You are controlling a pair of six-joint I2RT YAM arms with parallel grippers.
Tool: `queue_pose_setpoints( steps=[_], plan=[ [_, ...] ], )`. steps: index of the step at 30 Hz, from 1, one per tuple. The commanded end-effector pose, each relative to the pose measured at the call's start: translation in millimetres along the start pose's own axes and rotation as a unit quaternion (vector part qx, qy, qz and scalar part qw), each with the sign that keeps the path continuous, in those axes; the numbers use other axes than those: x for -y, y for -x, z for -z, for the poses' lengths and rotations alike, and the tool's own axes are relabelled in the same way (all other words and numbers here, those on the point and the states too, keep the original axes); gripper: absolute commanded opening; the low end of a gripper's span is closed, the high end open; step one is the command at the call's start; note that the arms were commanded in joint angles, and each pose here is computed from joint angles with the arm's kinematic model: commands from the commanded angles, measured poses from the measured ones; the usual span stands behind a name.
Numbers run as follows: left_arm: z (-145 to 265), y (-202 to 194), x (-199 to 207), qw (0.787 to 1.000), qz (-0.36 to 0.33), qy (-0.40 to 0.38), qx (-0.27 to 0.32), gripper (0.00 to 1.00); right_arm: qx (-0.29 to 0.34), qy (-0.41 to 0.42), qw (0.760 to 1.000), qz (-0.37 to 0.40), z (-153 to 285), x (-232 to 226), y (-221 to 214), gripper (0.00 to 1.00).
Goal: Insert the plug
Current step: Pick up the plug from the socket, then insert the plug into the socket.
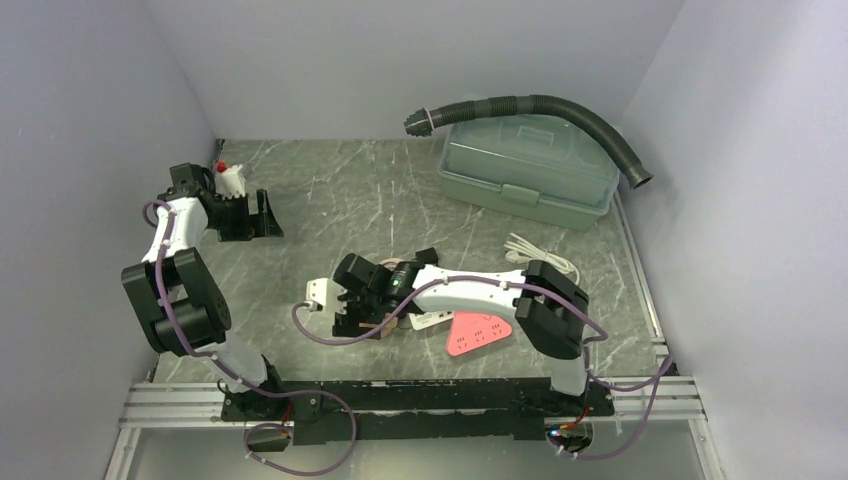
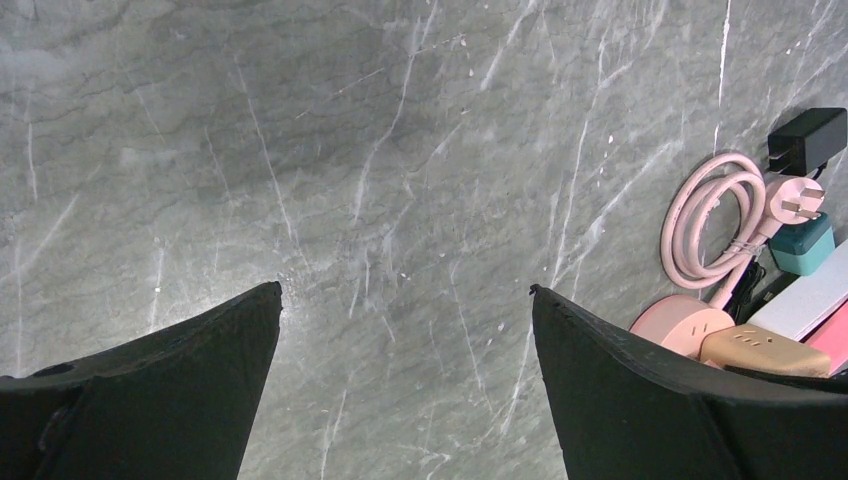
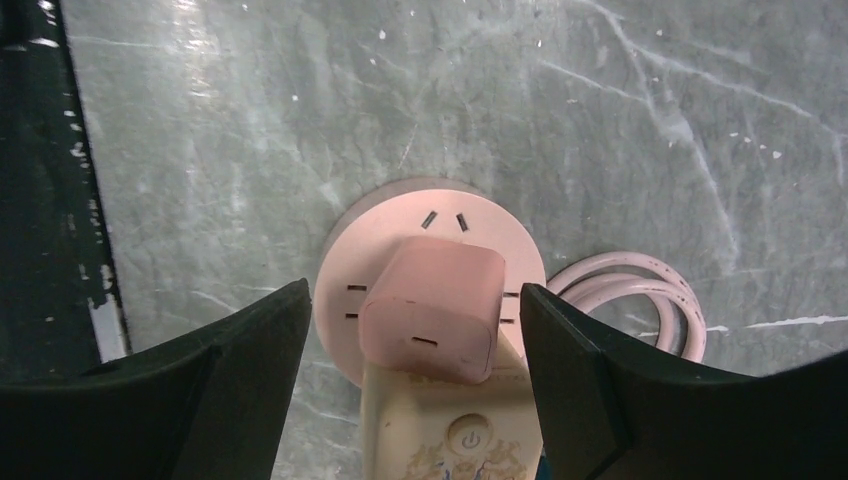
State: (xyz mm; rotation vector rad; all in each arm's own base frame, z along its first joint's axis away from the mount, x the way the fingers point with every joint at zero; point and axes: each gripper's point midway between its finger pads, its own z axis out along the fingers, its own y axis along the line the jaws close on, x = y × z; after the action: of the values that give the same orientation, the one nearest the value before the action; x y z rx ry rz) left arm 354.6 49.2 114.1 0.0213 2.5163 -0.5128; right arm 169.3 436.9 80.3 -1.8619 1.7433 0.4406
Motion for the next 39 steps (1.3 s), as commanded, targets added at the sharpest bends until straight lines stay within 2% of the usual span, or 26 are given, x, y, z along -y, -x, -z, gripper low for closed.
queue_pose_setpoints(
  steps=[1,6,8,10,14,17,20,27,32,39],
  plan=[
    [6.1,14.6,2.3,1.000,-0.008,-0.010,0.021,1.00,0.003,-0.035,0.999,0.008,1.4,16.3,12.3,0.76],
    [8.1,16.0,2.2,1.000,-0.009,-0.011,0.024,1.00,0.001,-0.041,0.999,0.003,1.7,19.3,14.2,0.57],
    [8.0,15.2,2.9,1.000,-0.008,-0.013,0.024,1.00,0.005,-0.041,0.999,0.004,4.8,20.4,18.4,0.45],
    [8.3,15.1,3.8,1.000,-0.009,-0.014,0.025,1.00,0.008,-0.042,0.999,0.005,8.3,21.9,23.1,0.38],
    [7.0,12.0,4.0,1.000,-0.009,-0.015,0.023,1.00,0.014,-0.030,0.999,0.012,15.0,20.4,32.4,0.25],
    [5.8,8.7,4.7,1.000,-0.009,-0.018,0.020,1.00,0.013,-0.011,1.000,0.019,21.3,17.4,35.6,0.22],
    [5.0,6.9,5.9,0.999,-0.012,-0.024,0.019,1.00,0.015,0.023,0.999,0.021,31.2,15.2,37.9,0.13],
    [1.5,4.7,9.3,0.999,-0.015,-0.039,0.016,1.00,0.048,0.169,0.984,-0.016,63.9,11.9,42.0,0.15],
    [-1.1,2.5,7.5,0.999,-0.020,-0.040,0.013,1.00,0.060,0.209,0.975,-0.040,69.8,22.9,47.4,0.14],
    [-2.5,0.9,0.8,0.999,-0.036,-0.026,0.015,1.00,0.042,0.231,0.971,-0.051,57.8,19.5,37.9,0.08]
  ],
)
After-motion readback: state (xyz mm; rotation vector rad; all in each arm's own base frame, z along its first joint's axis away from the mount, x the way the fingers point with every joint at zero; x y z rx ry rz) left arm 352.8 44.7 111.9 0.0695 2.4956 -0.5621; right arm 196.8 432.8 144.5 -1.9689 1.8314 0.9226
